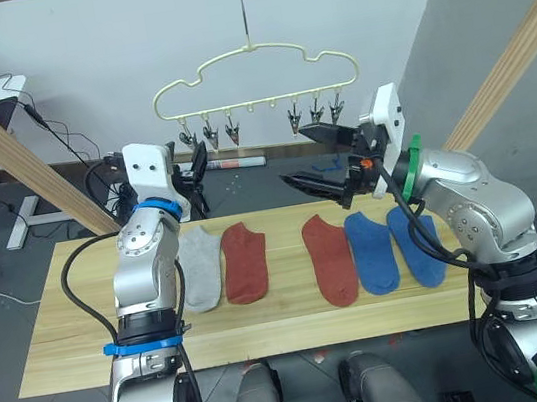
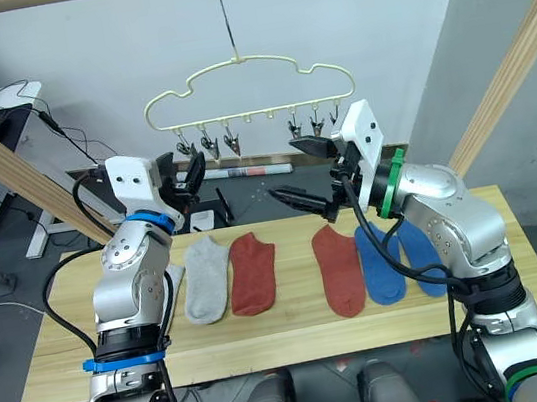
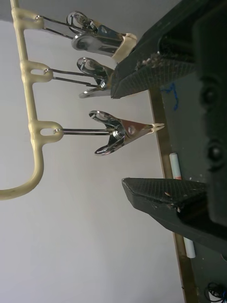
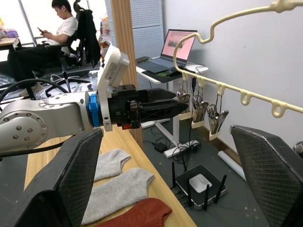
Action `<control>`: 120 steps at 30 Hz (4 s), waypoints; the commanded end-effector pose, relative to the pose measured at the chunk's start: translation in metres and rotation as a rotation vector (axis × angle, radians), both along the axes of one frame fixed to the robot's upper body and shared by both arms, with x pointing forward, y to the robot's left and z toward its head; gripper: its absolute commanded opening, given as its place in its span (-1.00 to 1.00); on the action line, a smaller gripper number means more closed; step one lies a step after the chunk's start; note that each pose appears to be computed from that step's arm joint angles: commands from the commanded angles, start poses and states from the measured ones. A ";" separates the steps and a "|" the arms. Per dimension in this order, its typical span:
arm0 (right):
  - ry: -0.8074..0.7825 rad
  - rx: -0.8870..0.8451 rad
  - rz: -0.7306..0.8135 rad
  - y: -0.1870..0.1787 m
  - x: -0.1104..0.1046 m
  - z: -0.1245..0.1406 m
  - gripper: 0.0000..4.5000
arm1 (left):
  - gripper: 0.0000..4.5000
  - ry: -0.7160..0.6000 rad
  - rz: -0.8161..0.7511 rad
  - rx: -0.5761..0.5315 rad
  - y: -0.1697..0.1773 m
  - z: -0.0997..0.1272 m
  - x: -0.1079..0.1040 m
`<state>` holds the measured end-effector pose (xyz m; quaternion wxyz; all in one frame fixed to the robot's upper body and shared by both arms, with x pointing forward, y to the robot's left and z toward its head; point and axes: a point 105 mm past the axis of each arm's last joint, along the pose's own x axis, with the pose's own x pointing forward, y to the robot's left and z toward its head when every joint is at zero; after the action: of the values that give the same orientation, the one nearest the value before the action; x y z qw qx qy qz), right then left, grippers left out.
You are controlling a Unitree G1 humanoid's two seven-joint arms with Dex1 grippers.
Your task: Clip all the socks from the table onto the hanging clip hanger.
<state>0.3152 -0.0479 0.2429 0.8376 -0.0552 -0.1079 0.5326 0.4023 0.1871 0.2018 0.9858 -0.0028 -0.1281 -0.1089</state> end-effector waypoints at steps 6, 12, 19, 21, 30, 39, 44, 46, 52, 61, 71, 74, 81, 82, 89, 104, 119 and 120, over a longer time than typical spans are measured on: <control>-0.071 0.015 0.039 0.004 -0.011 0.018 1.00 | 0.30 -0.063 -0.006 0.005 0.001 0.017 -0.001; -0.069 0.020 0.040 0.005 -0.011 0.019 1.00 | 0.30 -0.067 -0.006 0.005 0.000 0.017 0.001; -0.065 0.022 0.037 0.004 -0.011 0.019 1.00 | 0.30 -0.069 -0.005 0.010 0.001 0.017 0.002; -0.064 0.021 0.040 0.004 -0.012 0.019 1.00 | 0.30 -0.076 -0.009 0.010 0.001 0.019 0.003; -0.053 0.004 0.032 0.003 -0.010 0.012 1.00 | -0.57 -0.114 -0.042 0.040 -0.004 0.027 0.000; -0.040 0.006 0.032 0.003 -0.012 0.009 1.00 | -1.00 -0.130 -0.047 0.049 -0.003 0.032 -0.003; 0.012 -0.081 -0.107 -0.015 0.004 -0.020 1.00 | -1.00 -0.099 -0.029 0.066 0.002 0.030 -0.003; 0.079 -0.198 -0.266 -0.038 0.019 -0.055 1.00 | -1.00 -0.068 -0.055 0.072 0.001 0.028 -0.005; 0.260 -0.423 -0.727 -0.133 0.047 -0.140 1.00 | -1.00 0.028 -0.132 0.095 0.000 0.025 -0.014; 0.446 -0.570 -0.893 -0.185 0.049 -0.202 1.00 | -1.00 0.078 -0.157 0.116 0.005 0.020 -0.020; 0.657 -0.493 -0.879 -0.193 0.042 -0.233 0.93 | -1.00 0.087 -0.164 0.104 0.003 0.018 -0.023; 0.679 -0.475 -0.869 -0.191 0.040 -0.235 0.64 | -1.00 0.084 -0.163 0.103 0.003 0.019 -0.023; 0.646 -0.496 -0.829 -0.186 0.033 -0.234 -0.43 | -1.00 0.079 -0.147 0.109 0.006 0.020 -0.021; 0.647 -0.491 -0.828 -0.185 0.032 -0.234 -0.61 | -1.00 0.080 -0.149 0.109 0.006 0.020 -0.021; 0.397 -0.479 -0.733 -0.162 0.034 -0.184 -0.99 | -1.00 0.125 -0.167 0.018 0.008 0.019 -0.021; 0.117 -0.232 -0.316 0.023 0.009 -0.081 -0.99 | -1.00 0.407 -0.443 -0.624 -0.011 0.027 -0.038; 0.064 -0.144 -0.245 0.068 0.027 -0.054 -0.99 | -1.00 0.411 -0.451 -0.617 -0.016 0.028 -0.045; 0.058 -0.143 -0.237 0.071 0.027 -0.053 -0.99 | -1.00 0.412 -0.449 -0.614 -0.015 0.028 -0.045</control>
<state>0.3462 0.0155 0.1711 0.8976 -0.1123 0.0007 0.4262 0.3631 0.1714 0.2194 0.8947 -0.3551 0.0657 -0.2628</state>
